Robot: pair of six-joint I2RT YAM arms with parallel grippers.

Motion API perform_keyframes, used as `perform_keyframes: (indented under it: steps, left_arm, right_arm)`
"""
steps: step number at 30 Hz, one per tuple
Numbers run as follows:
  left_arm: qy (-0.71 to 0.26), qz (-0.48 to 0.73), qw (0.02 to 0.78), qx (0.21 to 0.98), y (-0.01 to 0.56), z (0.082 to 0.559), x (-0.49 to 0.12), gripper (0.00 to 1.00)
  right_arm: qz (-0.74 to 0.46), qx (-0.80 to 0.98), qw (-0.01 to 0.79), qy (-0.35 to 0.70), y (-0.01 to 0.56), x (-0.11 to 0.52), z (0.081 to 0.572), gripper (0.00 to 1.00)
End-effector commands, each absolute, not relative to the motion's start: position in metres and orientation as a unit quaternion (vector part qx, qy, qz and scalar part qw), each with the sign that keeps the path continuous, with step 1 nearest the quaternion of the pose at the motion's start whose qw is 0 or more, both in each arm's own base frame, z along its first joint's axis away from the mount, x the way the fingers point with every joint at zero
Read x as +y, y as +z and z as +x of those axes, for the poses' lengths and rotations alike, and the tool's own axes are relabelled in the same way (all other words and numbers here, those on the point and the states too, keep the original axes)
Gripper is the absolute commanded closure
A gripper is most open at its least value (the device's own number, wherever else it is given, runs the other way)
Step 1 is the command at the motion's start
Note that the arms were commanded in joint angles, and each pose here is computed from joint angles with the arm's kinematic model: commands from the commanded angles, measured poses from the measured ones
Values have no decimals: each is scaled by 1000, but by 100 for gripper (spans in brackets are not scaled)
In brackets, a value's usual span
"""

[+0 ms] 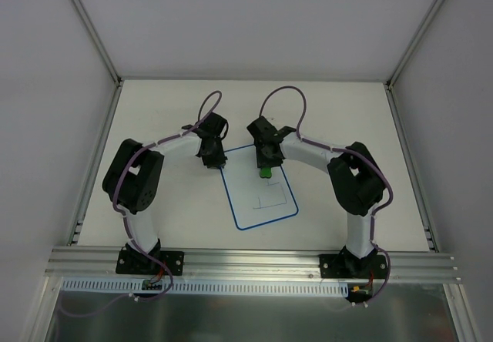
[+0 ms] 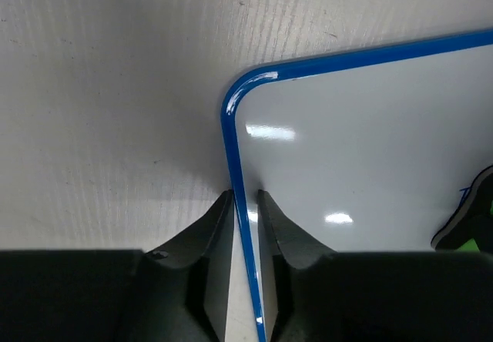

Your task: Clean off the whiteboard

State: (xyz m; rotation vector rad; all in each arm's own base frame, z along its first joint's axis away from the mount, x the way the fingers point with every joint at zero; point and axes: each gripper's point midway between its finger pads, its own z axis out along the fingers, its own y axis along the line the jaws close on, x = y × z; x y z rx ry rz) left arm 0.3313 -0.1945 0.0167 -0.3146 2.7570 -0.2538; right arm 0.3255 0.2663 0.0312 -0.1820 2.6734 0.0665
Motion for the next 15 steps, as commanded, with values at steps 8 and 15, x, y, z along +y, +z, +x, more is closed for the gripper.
perform_keyframes:
  steps: [8,15]
  left_arm:
    - [-40,-109,148,982,-16,323,-184,100]
    - [-41,-109,148,982,-16,324,-186,100]
  right_arm:
    - [-67,975,208,38,27,253,344,100]
    - [-85,974,186,94,20,298,355,100]
